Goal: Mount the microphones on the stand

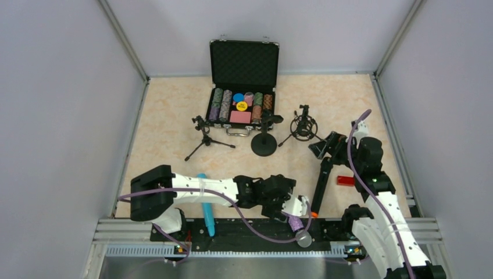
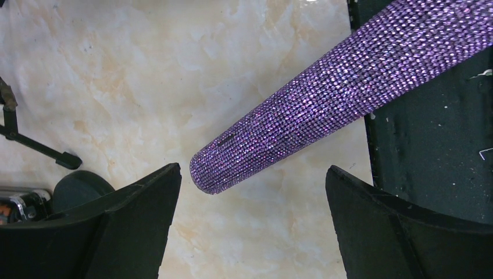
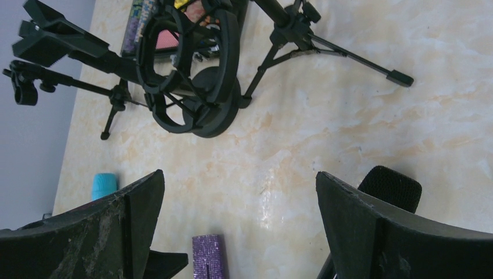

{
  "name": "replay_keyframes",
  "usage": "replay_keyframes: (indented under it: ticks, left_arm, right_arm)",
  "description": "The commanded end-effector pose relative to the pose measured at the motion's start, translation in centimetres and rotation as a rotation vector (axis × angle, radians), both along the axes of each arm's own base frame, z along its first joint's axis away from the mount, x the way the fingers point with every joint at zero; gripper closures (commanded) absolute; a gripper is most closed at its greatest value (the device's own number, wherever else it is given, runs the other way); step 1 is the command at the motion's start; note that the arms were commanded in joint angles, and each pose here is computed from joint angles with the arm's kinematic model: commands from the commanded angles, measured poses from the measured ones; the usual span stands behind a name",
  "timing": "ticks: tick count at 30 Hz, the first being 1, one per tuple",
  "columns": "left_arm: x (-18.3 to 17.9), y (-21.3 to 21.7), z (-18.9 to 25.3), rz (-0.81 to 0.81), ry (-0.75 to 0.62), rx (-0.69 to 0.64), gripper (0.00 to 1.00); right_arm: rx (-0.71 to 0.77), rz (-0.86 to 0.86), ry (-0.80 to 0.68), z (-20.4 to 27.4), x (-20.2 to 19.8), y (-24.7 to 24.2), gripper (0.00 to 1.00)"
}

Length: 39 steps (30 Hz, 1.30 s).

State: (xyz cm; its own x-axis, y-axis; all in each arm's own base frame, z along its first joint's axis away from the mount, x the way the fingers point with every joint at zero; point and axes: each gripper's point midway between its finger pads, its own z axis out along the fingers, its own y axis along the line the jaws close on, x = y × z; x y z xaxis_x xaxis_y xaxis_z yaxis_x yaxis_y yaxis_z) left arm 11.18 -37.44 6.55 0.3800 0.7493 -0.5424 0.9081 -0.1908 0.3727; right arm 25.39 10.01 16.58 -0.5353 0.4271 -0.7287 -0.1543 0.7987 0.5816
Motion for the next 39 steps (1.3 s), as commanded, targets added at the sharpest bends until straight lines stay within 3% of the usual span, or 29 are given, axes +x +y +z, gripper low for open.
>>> replay_keyframes:
  ticks: [1,11,15,20,23,29,36,39]
  left_arm:
    - [-1.0,-1.5,0.8,-0.125,-0.003,-0.04,0.01]
    - [-2.1,-2.4,-1.2,-0.272,0.023,0.063,0.06]
    - [-2.6,-3.0,-1.7,-0.322,0.043,0.073,0.24]
    - [-2.6,-3.3,-2.6,-0.33,0.052,0.105,0.36]
    - [-2.5,-3.1,-2.8,-0.33,0.052,0.114,0.5]
    - [-2.5,-1.9,-3.8,-0.314,0.065,0.139,0.69]
    - [-2.6,0.1,-4.8,-0.284,0.084,0.188,1.0]
    - [-2.9,0.9,-4.6,-0.262,0.105,0.171,1.0]
  right_arm:
    - [0.02,0.014,-0.027,0.4,0.0,0.3,0.01]
    - [0.009,0.018,-0.039,0.7,-0.1,0.2,0.01]
    - [0.009,0.018,-0.043,1.0,-0.1,0.2,0.01]
    - [0.013,0.009,-0.046,1.1,-0.4,0.1,0.01]
    - [0.006,0.001,-0.056,1.1,-0.6,-0.1,0.01]
    - [-0.001,-0.004,-0.055,1.0,-0.7,-0.2,0.01]
    - [-0.002,0.002,-0.061,1.0,-0.2,-0.1,0.01]
    - [0.007,0.012,-0.051,0.9,0.1,0.1,0.01]
